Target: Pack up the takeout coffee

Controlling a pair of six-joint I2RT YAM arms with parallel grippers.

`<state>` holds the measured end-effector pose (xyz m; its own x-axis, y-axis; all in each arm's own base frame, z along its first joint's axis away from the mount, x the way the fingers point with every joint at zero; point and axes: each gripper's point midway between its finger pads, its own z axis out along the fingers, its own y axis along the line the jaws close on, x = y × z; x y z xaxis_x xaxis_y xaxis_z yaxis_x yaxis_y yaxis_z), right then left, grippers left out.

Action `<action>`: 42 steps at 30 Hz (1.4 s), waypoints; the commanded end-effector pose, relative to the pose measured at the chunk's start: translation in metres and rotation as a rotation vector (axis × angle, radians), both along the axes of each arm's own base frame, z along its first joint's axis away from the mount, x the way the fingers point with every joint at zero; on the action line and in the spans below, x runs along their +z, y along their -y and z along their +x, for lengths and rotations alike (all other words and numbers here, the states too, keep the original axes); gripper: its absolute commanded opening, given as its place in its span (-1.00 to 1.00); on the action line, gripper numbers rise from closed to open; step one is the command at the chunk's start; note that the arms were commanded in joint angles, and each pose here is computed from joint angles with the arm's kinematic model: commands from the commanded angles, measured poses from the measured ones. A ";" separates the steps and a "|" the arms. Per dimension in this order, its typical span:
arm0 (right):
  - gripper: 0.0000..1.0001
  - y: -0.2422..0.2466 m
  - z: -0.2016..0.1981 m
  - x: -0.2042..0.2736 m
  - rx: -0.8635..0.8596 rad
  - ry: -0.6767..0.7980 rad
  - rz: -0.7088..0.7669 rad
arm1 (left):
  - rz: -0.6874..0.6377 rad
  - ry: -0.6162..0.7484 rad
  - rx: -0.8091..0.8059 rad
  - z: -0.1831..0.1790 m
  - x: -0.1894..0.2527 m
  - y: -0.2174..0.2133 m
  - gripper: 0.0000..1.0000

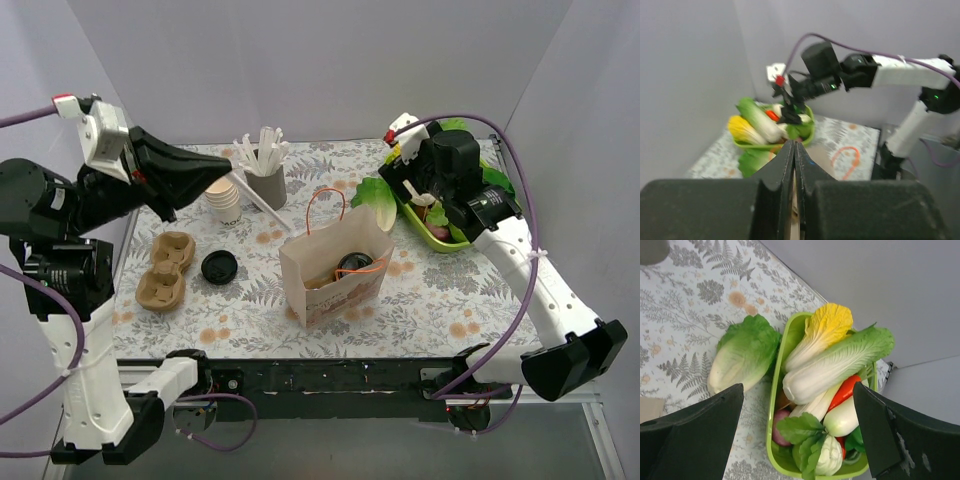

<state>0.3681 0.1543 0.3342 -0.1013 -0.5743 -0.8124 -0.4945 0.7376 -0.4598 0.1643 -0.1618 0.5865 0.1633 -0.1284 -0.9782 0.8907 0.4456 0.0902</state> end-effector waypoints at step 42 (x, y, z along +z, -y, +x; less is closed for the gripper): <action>0.96 0.035 -0.057 0.017 0.042 0.028 -0.051 | 0.006 -0.323 -0.187 0.055 -0.087 0.051 0.42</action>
<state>0.3227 0.1241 0.3288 -0.1002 -0.6170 -0.7806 -0.5152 0.7033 -0.4898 0.2105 -0.2197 0.4614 -0.3448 -0.0999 -0.9334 0.9179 0.1722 -0.3575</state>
